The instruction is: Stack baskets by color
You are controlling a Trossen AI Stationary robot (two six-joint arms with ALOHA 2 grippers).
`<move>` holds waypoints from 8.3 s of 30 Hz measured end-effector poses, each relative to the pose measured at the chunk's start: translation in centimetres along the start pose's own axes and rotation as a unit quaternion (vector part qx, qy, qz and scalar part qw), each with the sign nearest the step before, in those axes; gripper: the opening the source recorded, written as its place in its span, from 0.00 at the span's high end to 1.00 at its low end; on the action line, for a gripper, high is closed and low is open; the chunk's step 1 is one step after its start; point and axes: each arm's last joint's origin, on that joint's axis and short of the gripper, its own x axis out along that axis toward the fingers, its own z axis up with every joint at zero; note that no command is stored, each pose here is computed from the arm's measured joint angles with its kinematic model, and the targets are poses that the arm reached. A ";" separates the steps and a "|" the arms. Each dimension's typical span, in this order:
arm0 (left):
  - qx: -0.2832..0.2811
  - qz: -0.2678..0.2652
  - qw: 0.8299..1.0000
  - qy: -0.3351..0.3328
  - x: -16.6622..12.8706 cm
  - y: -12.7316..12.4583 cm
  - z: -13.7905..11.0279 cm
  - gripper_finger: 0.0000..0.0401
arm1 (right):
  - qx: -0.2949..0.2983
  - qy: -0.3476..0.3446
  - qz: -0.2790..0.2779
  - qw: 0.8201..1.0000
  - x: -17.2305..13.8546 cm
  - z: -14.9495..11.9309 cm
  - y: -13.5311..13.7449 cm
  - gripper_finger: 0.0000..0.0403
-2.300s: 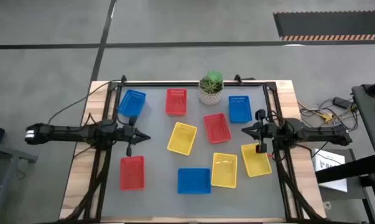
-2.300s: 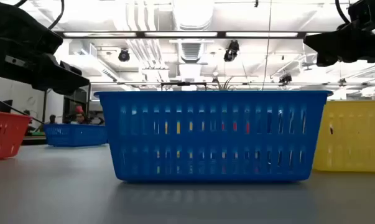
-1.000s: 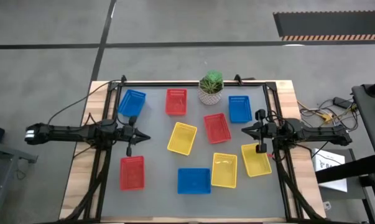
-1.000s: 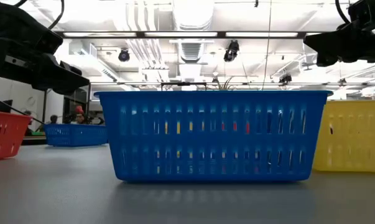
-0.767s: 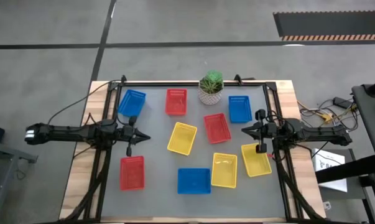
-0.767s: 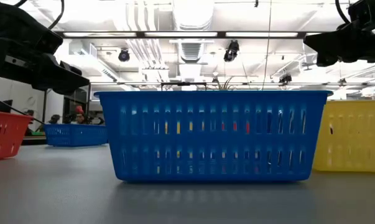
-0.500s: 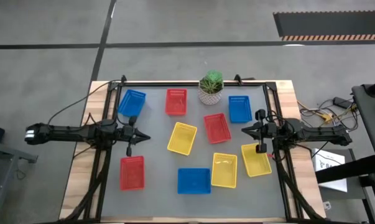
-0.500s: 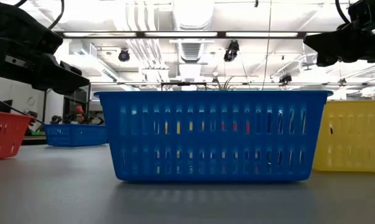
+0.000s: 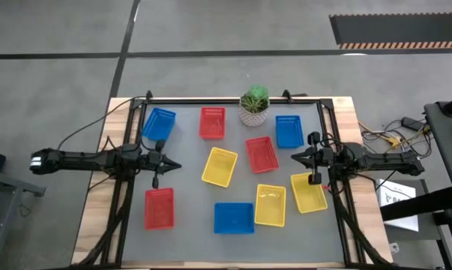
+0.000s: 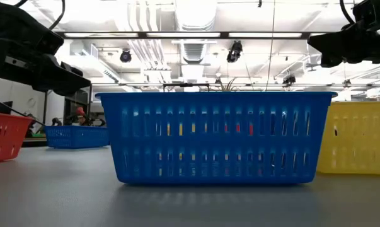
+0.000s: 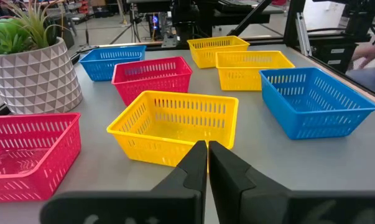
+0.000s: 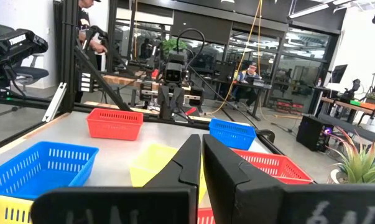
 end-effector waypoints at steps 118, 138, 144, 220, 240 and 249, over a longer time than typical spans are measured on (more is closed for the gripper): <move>-0.550 0.088 0.741 0.374 24.9 -16.6 23.3 1.00 | 0.088 -0.064 -0.006 0.994 -0.1 1.2 -0.2 0.98; -0.080 -0.183 0.890 0.409 28.0 -21.1 20.8 1.00 | 0.097 -0.050 -0.004 0.994 -0.1 1.0 -0.2 0.98; -0.046 -0.163 0.894 0.415 28.2 -20.9 19.7 0.96 | 0.098 -0.047 -0.004 0.994 0.0 0.9 -0.2 0.98; -0.019 -0.025 0.977 0.211 17.1 -14.2 30.2 1.00 | 0.104 -0.041 -0.003 0.994 0.0 0.8 -0.1 0.98; -0.108 0.426 0.841 0.317 10.5 3.1 29.7 1.00 | 0.113 -0.037 -0.003 0.993 0.0 0.7 -0.1 0.98; -0.150 0.532 0.715 0.428 10.7 11.2 23.8 1.00 | 0.112 -0.021 -0.002 0.993 0.0 0.4 -0.1 0.98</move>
